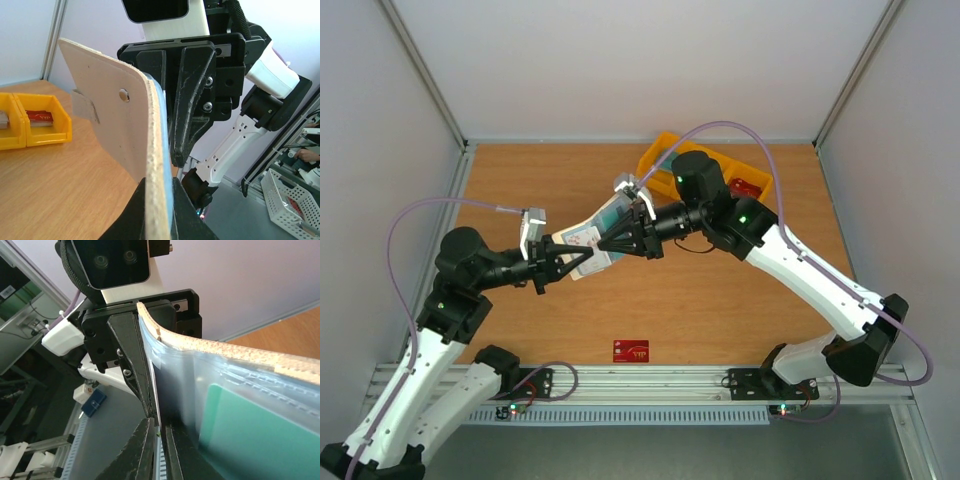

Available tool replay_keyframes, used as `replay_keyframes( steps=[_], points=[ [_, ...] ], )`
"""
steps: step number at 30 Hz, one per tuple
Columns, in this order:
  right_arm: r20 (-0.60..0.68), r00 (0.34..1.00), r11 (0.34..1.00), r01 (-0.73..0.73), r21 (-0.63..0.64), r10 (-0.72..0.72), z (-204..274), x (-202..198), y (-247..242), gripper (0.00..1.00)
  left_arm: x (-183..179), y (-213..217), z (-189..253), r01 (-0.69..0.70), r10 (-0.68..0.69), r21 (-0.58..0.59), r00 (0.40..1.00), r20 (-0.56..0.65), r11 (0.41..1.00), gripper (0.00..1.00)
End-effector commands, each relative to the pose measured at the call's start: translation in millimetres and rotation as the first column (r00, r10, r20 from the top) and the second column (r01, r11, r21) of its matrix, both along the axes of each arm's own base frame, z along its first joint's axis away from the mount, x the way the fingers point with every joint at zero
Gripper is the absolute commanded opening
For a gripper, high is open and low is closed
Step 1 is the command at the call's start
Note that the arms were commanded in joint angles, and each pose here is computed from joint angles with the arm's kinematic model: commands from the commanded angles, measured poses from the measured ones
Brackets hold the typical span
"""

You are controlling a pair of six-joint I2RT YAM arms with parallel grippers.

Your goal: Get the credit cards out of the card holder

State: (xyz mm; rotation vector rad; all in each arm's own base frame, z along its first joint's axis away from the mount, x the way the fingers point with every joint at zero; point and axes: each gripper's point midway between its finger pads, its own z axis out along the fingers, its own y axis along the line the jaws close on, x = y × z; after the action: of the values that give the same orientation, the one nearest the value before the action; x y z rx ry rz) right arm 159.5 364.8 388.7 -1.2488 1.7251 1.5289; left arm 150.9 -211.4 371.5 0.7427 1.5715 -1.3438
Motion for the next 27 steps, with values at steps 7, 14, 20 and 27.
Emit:
replay_keyframes(
  steps=[7,14,20,27],
  points=[
    [-0.006,0.999,0.998,-0.038,0.059,0.038,13.2,-4.4,-4.7,0.01,-2.5,-0.7,15.1,0.023,-0.022,-0.057,0.999,0.029,0.998,0.0],
    [-0.035,0.999,0.997,0.037,0.068,-0.035,11.7,16.1,-31.2,0.01,-9.2,-2.1,18.7,0.066,-0.065,-0.085,0.998,0.015,0.994,0.08],
    [-0.008,1.0,0.996,0.029,0.086,-0.028,19.6,14.5,-37.2,0.01,-10.6,-2.7,18.6,0.078,-0.077,-0.087,0.997,0.008,0.993,0.09],
    [-0.013,0.999,0.997,0.047,0.054,-0.047,15.2,19.9,-45.0,0.01,-10.9,-2.7,19.0,0.079,-0.078,-0.089,0.997,0.012,0.993,0.0]
  ],
)
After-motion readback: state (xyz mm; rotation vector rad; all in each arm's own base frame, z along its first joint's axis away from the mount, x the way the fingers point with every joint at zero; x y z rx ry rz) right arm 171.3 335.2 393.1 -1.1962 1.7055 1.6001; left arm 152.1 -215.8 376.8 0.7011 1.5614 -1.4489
